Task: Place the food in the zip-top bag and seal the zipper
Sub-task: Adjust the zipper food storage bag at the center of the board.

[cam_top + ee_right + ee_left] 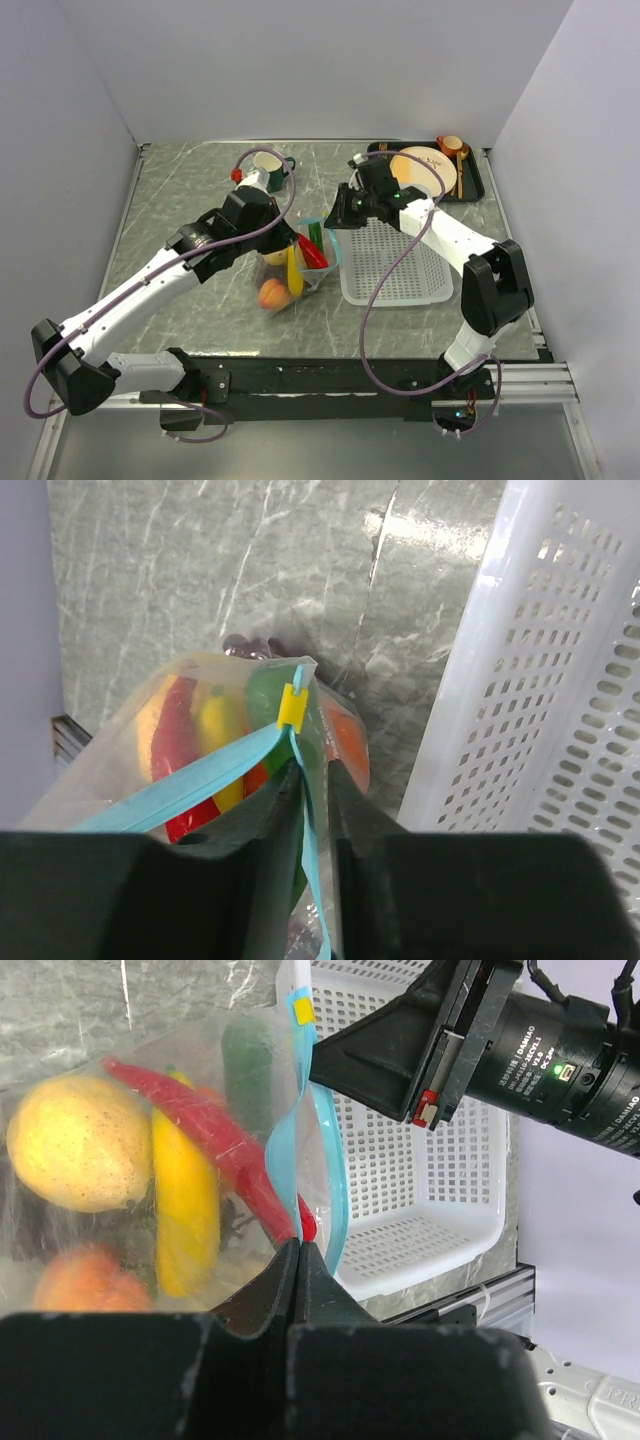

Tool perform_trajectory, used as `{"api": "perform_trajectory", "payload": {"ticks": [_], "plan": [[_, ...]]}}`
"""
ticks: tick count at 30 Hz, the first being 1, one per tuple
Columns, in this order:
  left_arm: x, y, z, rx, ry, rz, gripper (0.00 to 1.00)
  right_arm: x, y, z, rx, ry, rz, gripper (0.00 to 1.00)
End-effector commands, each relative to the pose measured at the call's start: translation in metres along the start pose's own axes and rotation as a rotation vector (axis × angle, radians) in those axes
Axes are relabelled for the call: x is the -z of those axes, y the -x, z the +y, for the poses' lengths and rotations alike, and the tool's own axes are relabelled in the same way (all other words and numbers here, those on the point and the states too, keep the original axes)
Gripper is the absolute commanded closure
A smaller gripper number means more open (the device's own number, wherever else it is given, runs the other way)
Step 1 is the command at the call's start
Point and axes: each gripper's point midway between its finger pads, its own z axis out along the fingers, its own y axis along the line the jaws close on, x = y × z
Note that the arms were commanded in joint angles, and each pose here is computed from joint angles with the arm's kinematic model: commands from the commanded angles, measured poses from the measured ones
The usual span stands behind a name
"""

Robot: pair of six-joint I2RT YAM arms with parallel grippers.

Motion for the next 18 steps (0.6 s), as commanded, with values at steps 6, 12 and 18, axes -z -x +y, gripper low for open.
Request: {"api": "perform_trajectory", "payload": {"ticks": [6, 12, 18], "plan": [[-0.006, -0.009, -0.019, -0.017, -0.087, 0.055, 0.98, 0.003, 0.029, 0.017, 0.057, 0.031, -0.098, 0.89], [-0.012, -0.042, -0.027, -0.022, -0.148, 0.172, 0.94, 0.015, 0.044, 0.015, 0.024, 0.024, -0.191, 0.9], [-0.014, -0.057, -0.036, -0.035, -0.178, 0.207, 0.78, 0.016, 0.043, 0.008, 0.009, 0.005, -0.212, 0.9]]}}
